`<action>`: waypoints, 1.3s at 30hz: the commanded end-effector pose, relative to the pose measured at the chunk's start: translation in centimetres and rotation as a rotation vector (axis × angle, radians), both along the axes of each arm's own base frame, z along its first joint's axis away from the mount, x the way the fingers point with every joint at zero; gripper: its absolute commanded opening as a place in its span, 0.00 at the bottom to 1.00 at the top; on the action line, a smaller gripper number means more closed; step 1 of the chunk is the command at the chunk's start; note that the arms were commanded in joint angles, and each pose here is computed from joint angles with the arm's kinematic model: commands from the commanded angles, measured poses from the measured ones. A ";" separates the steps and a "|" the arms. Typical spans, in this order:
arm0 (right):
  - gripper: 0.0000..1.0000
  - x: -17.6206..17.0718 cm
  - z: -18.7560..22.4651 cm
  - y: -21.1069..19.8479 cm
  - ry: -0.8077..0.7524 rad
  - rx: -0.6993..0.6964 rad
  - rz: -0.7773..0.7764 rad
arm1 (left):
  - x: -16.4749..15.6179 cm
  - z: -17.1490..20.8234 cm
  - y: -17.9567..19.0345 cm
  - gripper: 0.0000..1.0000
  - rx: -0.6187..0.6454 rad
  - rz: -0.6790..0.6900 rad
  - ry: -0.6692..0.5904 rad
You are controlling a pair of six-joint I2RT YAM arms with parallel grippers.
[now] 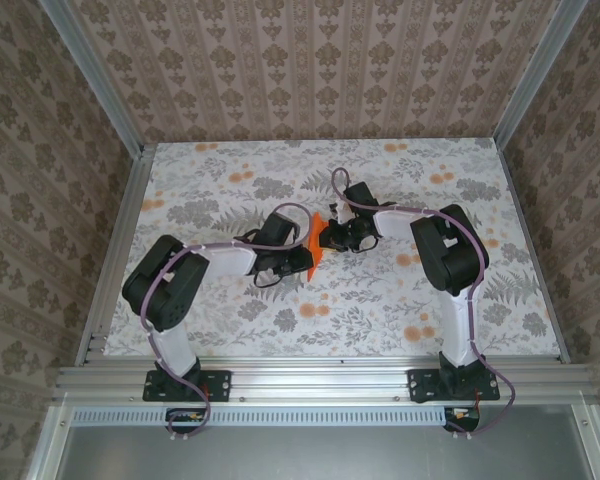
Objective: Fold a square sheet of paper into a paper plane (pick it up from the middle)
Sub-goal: Fold the wing for the fifth time at the center of the table.
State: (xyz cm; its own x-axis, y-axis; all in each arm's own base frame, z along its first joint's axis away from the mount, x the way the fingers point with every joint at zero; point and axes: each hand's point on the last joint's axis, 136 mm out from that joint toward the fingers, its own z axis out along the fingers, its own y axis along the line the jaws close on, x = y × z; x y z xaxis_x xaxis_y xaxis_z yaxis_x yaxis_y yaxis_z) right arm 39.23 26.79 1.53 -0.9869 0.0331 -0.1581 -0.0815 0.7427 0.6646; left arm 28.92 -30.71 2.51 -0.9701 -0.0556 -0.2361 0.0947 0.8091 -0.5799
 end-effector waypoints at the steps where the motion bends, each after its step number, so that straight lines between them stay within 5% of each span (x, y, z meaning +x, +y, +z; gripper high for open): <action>1: 0.14 -1.1 -3.5 -1.6 0.064 -0.109 -0.004 | -1.0 -1.3 0.5 0.21 0.099 -0.046 0.044; 23: 0.16 -0.7 -3.4 -1.5 0.100 -0.127 -0.054 | -2.6 -3.0 2.3 0.19 0.463 -0.112 0.116; 39: 0.23 3.1 5.6 -3.0 -0.055 0.015 -0.216 | -3.7 -4.6 3.5 0.19 0.584 -0.125 0.182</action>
State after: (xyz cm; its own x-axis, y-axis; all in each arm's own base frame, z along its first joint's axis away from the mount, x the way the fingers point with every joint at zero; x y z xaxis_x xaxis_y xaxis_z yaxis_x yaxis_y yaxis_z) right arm 41.41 24.53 4.10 -0.9717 0.1858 -0.1461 0.0460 0.7551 0.6540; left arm 28.71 -30.97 1.73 -0.9753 0.1159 -0.1878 0.1568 0.9628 -0.2202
